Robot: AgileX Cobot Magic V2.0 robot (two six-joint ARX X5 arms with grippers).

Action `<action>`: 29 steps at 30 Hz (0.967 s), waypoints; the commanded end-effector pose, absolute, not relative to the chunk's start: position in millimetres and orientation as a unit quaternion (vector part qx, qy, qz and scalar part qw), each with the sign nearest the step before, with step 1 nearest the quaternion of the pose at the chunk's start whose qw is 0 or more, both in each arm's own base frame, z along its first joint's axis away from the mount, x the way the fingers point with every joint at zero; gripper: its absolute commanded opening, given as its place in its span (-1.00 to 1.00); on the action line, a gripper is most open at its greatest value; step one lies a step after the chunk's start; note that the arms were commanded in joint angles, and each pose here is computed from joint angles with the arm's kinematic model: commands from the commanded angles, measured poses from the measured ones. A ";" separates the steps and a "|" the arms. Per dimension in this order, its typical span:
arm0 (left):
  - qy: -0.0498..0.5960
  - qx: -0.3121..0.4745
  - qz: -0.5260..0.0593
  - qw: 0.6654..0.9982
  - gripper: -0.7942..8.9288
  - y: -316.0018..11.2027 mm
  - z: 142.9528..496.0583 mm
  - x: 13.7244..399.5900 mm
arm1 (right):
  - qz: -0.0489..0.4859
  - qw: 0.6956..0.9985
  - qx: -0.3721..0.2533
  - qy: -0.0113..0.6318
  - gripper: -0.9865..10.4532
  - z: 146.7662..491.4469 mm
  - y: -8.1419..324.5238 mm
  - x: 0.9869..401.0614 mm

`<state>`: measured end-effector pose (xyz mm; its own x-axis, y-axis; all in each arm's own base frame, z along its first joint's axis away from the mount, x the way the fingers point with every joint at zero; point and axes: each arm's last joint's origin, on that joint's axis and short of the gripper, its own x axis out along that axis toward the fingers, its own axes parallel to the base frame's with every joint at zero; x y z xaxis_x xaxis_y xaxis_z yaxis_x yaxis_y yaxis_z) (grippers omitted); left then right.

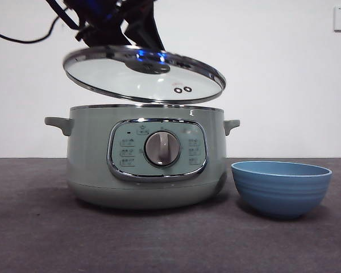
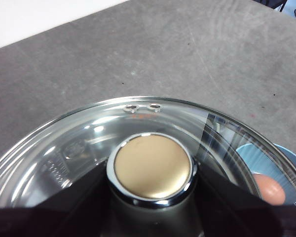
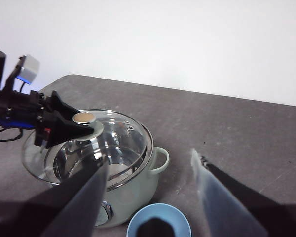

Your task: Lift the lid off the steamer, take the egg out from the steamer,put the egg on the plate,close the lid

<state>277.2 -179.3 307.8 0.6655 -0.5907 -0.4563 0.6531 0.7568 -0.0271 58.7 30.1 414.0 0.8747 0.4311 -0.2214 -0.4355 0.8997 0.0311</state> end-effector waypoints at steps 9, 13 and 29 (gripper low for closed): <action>0.207 0.073 -0.335 0.916 -0.85 -185.2 303.3 288.7 | 0.224 0.967 -0.007 0.117 -0.32 413.3 29.8 58.0; 0.217 0.074 -0.333 0.914 -0.85 -185.9 296.0 293.6 | 0.224 0.967 -0.007 0.118 -0.32 413.3 29.8 58.0; 0.253 0.084 -0.306 0.914 -0.85 -182.4 279.9 302.5 | 0.224 0.967 -0.008 0.124 -0.32 412.1 29.7 57.8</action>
<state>299.4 -183.8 277.2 0.6684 -0.5302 -0.5217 0.6173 0.7867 -0.0087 58.3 29.8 411.1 0.8684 0.4277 -0.2511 -0.4345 0.9001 0.0305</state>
